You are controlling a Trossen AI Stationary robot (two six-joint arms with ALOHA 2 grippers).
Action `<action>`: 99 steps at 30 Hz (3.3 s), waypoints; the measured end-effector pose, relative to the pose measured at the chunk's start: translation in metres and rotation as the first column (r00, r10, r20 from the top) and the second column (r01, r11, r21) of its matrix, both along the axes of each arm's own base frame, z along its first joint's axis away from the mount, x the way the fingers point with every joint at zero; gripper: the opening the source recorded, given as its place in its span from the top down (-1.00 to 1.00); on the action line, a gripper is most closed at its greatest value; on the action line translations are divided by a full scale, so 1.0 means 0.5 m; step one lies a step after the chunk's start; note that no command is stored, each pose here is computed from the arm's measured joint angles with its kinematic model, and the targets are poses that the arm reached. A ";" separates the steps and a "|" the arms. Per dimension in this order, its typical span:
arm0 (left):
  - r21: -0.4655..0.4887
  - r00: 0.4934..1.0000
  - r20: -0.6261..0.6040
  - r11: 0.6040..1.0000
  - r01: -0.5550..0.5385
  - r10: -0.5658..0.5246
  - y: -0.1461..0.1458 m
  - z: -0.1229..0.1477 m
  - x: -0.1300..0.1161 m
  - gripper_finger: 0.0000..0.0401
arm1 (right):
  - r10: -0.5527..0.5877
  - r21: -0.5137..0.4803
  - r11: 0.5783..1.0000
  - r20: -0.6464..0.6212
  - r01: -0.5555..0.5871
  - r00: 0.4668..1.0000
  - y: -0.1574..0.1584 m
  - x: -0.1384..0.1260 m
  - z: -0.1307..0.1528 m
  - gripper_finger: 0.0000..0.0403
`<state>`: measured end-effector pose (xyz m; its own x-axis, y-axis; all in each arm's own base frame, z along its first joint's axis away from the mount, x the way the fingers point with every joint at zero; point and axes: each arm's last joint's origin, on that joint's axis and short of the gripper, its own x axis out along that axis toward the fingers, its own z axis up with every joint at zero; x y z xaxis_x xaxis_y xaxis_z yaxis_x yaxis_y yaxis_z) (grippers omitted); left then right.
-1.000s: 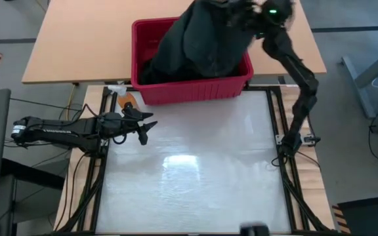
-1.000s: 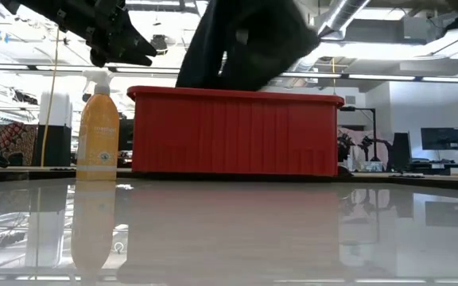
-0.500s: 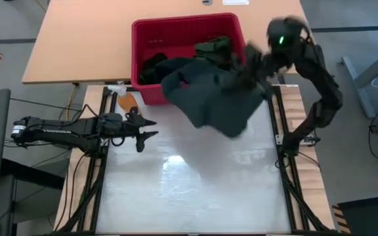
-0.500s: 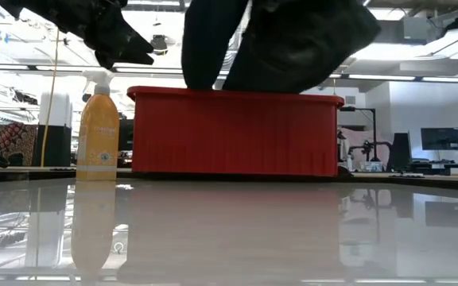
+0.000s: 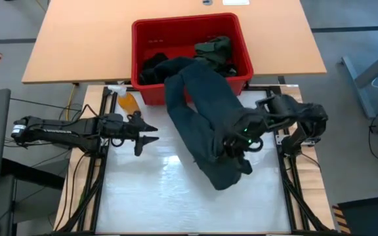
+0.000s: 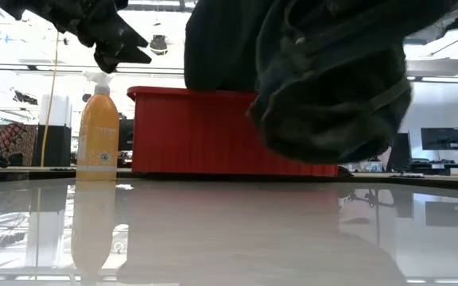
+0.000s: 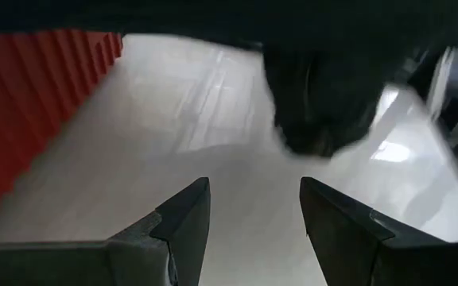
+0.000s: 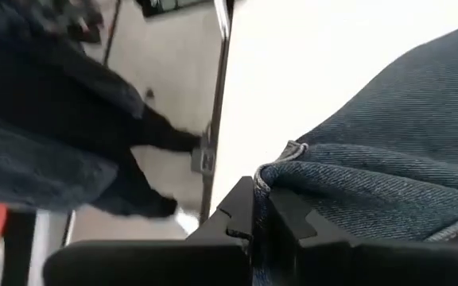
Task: Fold Laundry from Bin
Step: Remove the dark blue pants from the red bin
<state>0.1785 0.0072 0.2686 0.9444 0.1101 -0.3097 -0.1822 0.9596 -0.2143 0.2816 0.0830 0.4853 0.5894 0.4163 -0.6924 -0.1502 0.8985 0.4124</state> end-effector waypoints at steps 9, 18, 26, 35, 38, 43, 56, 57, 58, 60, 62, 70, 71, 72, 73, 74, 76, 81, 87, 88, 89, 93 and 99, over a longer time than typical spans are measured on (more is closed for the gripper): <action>-0.313 0.990 0.113 0.943 0.113 -0.081 -0.120 -0.027 0.083 0.08 | 0.306 -0.048 0.952 0.056 -0.303 0.950 -0.015 -0.020 -0.071 0.83; -0.442 0.946 0.281 0.897 -0.020 0.159 -0.317 -0.133 0.154 0.08 | -0.057 0.342 0.937 0.357 -0.074 0.932 -0.091 0.036 -0.284 0.83; -0.227 0.955 0.199 0.958 -0.175 0.222 -0.393 -0.200 0.251 0.08 | -0.488 0.519 0.808 0.323 0.280 0.811 -0.124 0.053 -0.368 0.83; -0.335 0.925 0.203 0.910 -0.242 0.321 -0.368 -0.215 0.255 0.08 | -0.707 0.565 0.672 0.299 0.478 0.641 -0.139 0.063 -0.370 0.83; -0.358 0.922 0.235 0.909 -0.213 0.309 -0.362 -0.216 0.244 0.08 | -0.759 0.581 0.626 0.302 0.520 0.576 -0.145 0.070 -0.373 0.83; -0.384 0.905 0.290 0.904 -0.188 0.312 -0.342 -0.230 0.216 0.07 | -0.818 0.615 0.554 0.277 0.561 0.504 -0.157 0.089 -0.390 0.83; -0.393 0.896 0.303 0.899 -0.193 0.325 -0.285 -0.230 0.244 -0.36 | -0.867 0.658 0.482 0.260 0.579 0.426 -0.154 0.146 -0.397 0.83; -0.399 0.896 0.301 0.896 -0.194 0.328 -0.282 -0.230 0.246 -0.38 | -0.867 0.653 0.482 0.257 0.584 0.427 -0.154 0.149 -0.400 0.83; -0.405 0.896 0.295 0.893 -0.197 0.331 -0.278 -0.232 0.248 -0.40 | -0.867 0.652 0.481 0.256 0.586 0.427 -0.154 0.153 -0.400 0.83; -0.401 0.895 0.282 0.890 -0.218 0.346 -0.270 -0.235 0.251 -0.41 | -0.867 0.656 0.481 0.258 0.582 0.426 -0.154 0.157 -0.399 0.83; -0.425 0.887 0.260 0.870 -0.250 0.382 -0.260 -0.241 0.254 -0.41 | -0.865 0.653 0.484 0.257 0.583 0.430 -0.153 0.158 -0.399 0.83; -0.451 0.855 0.228 0.828 -0.332 0.466 -0.247 -0.246 0.253 -0.21 | -0.840 0.658 0.516 0.261 0.549 0.476 -0.142 0.153 -0.390 0.83; -0.441 0.853 0.234 0.833 -0.334 0.466 -0.247 -0.240 0.252 -0.13 | -0.838 0.657 0.519 0.263 0.547 0.478 -0.140 0.153 -0.389 0.83; -0.429 0.853 0.244 0.840 -0.332 0.461 -0.246 -0.230 0.250 -0.04 | -0.835 0.656 0.523 0.266 0.545 0.481 -0.138 0.151 -0.386 0.83; -0.408 0.856 0.250 0.851 -0.330 0.452 -0.245 -0.220 0.248 0.08 | -0.832 0.651 0.528 0.269 0.545 0.485 -0.136 0.149 -0.384 0.83; -0.389 0.861 0.258 0.863 -0.322 0.438 -0.244 -0.208 0.246 0.21 | -0.829 0.647 0.535 0.276 0.543 0.486 -0.135 0.148 -0.383 0.83; -0.335 0.872 0.279 0.892 -0.304 0.403 -0.243 -0.177 0.238 0.51 | -0.819 0.641 0.553 0.299 0.532 0.490 -0.133 0.143 -0.373 0.83; -0.202 0.879 0.397 0.959 -0.197 0.264 -0.234 -0.060 0.197 0.93 | -0.729 0.582 0.674 0.422 0.456 0.539 -0.130 0.118 -0.334 0.83; -0.103 0.767 0.639 0.982 0.160 -0.058 -0.208 0.094 0.108 0.98 | -0.525 0.504 0.831 0.566 0.237 0.636 -0.120 0.061 -0.265 0.83; -0.083 0.742 0.661 0.972 0.220 -0.111 -0.205 0.110 0.093 0.98 | -0.501 0.499 0.840 0.564 0.212 0.657 -0.118 0.050 -0.258 0.83; -0.065 0.726 0.670 0.962 0.267 -0.156 -0.202 0.121 0.081 0.97 | -0.483 0.500 0.844 0.551 0.195 0.680 -0.117 0.041 -0.254 0.83; -0.081 0.741 0.624 0.923 0.376 -0.247 -0.200 0.132 0.048 0.97 | -0.445 0.536 0.827 0.442 0.169 0.779 -0.104 0.016 -0.253 0.81; -0.332 0.848 0.391 0.805 0.492 -0.358 -0.226 0.078 0.051 0.97 | -0.334 0.518 0.843 0.297 0.143 0.895 -0.062 0.018 -0.293 0.68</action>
